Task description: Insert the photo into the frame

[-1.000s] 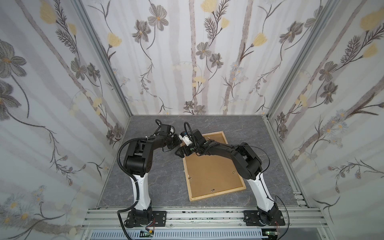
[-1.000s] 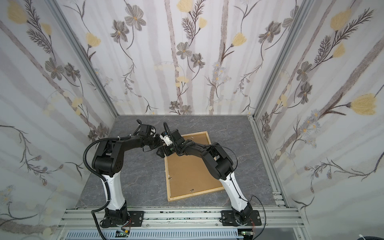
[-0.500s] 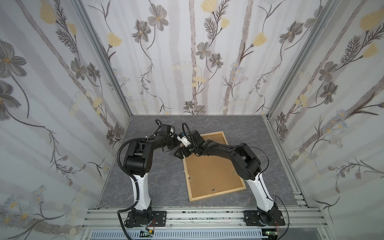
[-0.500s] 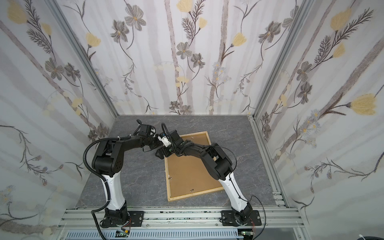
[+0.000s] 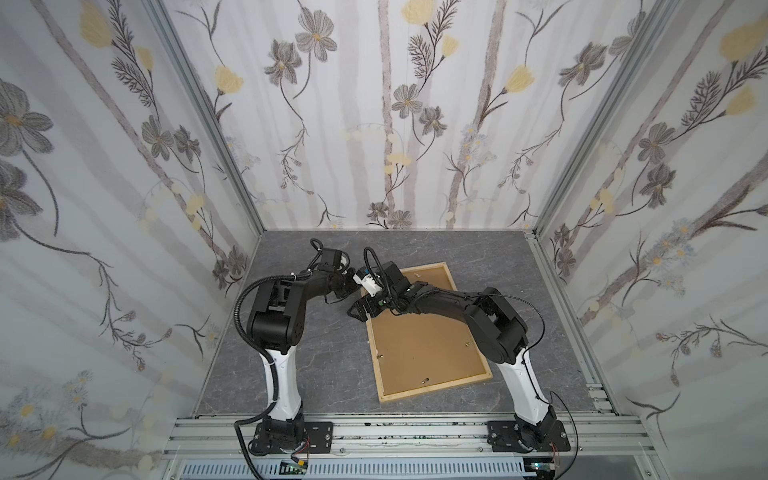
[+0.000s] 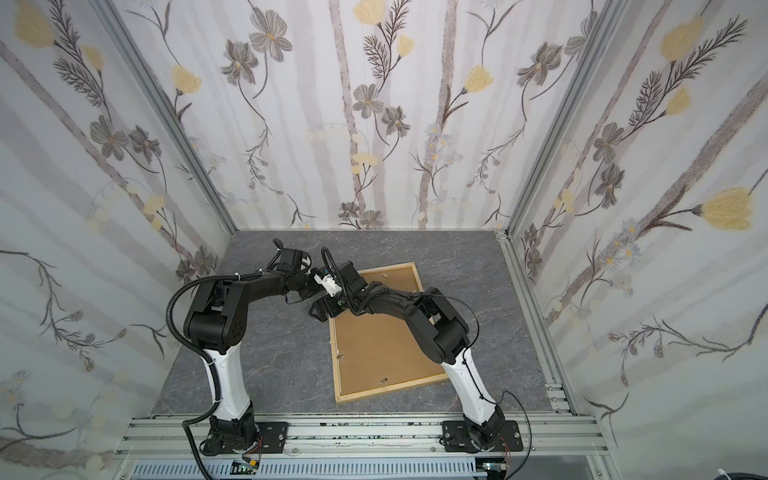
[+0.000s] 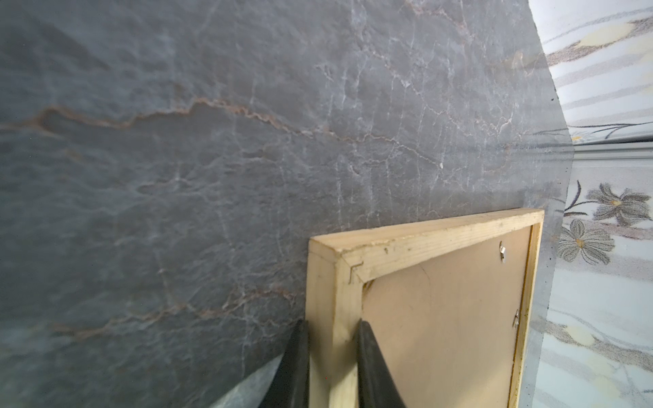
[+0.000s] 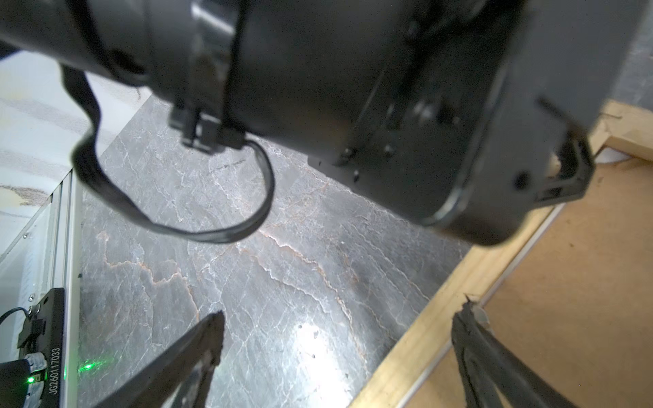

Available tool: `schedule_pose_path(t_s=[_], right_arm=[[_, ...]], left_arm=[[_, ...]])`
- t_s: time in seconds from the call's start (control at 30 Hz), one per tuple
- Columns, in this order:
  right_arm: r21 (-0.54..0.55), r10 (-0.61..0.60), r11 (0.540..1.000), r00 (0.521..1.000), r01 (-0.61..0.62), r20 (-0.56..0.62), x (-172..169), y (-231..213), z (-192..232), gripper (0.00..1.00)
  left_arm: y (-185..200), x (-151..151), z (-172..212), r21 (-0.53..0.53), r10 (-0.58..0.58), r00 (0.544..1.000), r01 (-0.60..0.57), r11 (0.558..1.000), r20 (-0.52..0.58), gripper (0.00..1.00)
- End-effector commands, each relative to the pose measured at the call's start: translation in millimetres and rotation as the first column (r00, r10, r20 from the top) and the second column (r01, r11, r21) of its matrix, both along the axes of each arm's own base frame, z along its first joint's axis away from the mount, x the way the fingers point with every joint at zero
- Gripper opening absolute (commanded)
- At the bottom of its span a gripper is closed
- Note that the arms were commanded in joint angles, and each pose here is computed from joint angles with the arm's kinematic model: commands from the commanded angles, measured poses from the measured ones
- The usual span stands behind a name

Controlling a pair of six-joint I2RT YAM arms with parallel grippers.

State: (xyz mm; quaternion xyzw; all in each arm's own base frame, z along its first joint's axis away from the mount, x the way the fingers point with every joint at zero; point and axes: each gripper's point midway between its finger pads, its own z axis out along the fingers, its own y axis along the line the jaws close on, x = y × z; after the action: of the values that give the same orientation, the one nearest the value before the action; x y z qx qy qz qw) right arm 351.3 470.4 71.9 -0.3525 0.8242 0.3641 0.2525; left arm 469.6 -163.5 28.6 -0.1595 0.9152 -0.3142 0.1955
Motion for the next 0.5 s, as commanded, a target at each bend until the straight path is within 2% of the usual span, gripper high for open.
schedule_pose_path(t_s=[0.0,0.17,0.47], right_arm=[[0.034,-0.016,0.999,1.0,0.015,0.022,9,2,16,1.0],[0.018,-0.087,0.996,0.996,0.087,0.023,29,-4,12,1.0],[-0.018,-0.069,0.998,0.998,0.068,-0.014,28,-4,-9,1.0]], left_arm=[[5,-4,-7,0.025,0.021,0.999,-0.02,0.999,-0.038,0.18],[5,-6,-8,0.023,0.022,0.999,-0.021,1.0,-0.041,0.18],[4,-4,-6,0.016,0.02,0.999,-0.019,1.0,-0.038,0.18]])
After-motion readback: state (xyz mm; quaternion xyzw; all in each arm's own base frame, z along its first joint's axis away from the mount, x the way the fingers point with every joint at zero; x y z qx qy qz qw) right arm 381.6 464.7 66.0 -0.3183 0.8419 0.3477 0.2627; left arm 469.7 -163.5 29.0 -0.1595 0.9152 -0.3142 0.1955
